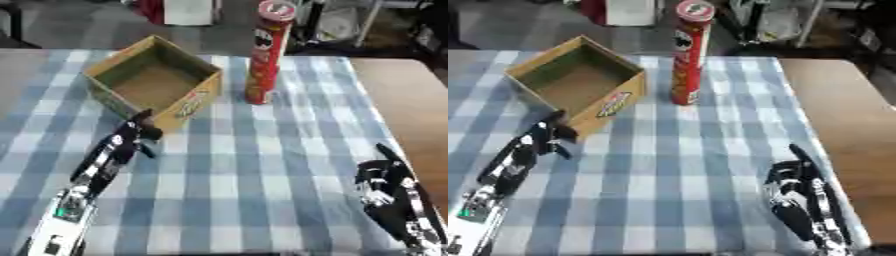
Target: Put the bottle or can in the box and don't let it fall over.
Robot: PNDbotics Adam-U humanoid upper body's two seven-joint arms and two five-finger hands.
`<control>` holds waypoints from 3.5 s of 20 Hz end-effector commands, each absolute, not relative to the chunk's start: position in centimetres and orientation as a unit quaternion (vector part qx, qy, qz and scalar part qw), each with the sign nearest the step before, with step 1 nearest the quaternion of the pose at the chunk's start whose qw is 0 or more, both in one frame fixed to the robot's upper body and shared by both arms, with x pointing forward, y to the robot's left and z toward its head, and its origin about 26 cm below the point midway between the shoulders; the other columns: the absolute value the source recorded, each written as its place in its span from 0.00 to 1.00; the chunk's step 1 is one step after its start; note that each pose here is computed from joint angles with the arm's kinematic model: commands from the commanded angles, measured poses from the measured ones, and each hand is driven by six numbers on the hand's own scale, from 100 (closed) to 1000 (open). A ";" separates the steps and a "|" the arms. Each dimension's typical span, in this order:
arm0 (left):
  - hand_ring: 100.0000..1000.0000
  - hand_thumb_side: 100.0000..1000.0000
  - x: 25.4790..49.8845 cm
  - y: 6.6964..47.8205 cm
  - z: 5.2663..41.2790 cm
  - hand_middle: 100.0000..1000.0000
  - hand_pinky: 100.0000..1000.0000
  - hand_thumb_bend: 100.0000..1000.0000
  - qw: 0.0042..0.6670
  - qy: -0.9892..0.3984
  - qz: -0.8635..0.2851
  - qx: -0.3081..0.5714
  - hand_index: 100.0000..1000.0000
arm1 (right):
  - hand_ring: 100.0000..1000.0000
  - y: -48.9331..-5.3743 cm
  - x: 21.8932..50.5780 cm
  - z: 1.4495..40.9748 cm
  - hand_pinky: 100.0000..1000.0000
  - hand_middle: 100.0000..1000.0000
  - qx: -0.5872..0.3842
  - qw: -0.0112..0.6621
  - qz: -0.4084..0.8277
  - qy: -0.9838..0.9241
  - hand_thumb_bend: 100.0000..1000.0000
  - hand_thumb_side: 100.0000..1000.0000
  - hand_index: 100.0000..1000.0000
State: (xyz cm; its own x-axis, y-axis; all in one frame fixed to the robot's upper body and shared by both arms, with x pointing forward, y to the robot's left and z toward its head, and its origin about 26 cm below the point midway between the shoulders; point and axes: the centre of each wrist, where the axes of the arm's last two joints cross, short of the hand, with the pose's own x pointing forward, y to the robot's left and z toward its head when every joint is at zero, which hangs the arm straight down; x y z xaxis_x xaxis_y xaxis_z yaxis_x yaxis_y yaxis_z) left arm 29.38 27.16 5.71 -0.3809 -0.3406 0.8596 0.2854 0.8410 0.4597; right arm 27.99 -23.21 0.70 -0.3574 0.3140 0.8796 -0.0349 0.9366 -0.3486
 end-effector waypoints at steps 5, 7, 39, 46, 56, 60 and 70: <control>0.76 1.00 29.4 27.0 6.2 0.66 0.53 0.86 0.548 -0.786 -0.286 0.018 1.00 | 0.55 -23.5 28.2 1.3 0.34 0.59 -0.093 0.550 0.157 -0.815 0.00 0.38 0.95; 0.76 1.00 29.4 27.1 6.2 0.66 0.53 0.73 0.549 -0.785 -0.287 0.020 1.00 | 0.55 -23.5 28.2 1.3 0.34 0.59 -0.092 0.550 0.156 -0.815 0.00 0.39 0.95; 0.75 1.00 30.8 23.6 8.6 0.64 0.53 0.09 0.507 -0.784 -0.357 -0.033 0.99 | 0.90 -34.1 37.1 27.0 0.71 0.91 -0.308 0.341 0.377 -0.804 0.00 0.65 1.00; 0.75 1.00 31.4 22.3 9.7 0.64 0.53 0.09 0.479 -0.785 -0.387 -0.066 0.98 | 0.91 -33.6 40.4 29.4 0.73 0.93 -0.328 0.377 0.372 -0.782 0.00 0.75 1.00; 0.75 1.00 31.9 21.4 10.9 0.64 0.53 0.09 0.456 -0.791 -0.400 -0.084 0.98 | 0.91 -29.4 45.4 31.7 0.76 0.93 -0.322 0.396 0.398 -0.762 0.00 0.83 1.00; 0.75 1.00 32.0 21.1 11.3 0.64 0.53 0.09 0.449 -0.792 -0.404 -0.091 0.98 | 0.91 -29.7 46.9 30.6 0.78 0.93 -0.327 0.405 0.407 -0.750 0.00 0.86 1.00; 0.75 1.00 32.1 20.7 11.4 0.64 0.53 0.10 0.445 -0.790 -0.409 -0.099 0.98 | 0.93 -32.4 49.0 27.0 0.85 0.94 -0.370 0.435 0.431 -0.698 0.00 0.92 1.00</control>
State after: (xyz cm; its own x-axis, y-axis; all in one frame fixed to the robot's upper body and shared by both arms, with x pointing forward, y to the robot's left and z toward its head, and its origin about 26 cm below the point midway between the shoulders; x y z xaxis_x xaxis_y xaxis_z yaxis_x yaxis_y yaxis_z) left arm 32.08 21.10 10.46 -0.5550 -0.2282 0.7999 0.5258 0.6489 0.5500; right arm 48.95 -31.85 25.40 -0.3451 0.8835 0.3166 0.0996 0.3699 -0.9237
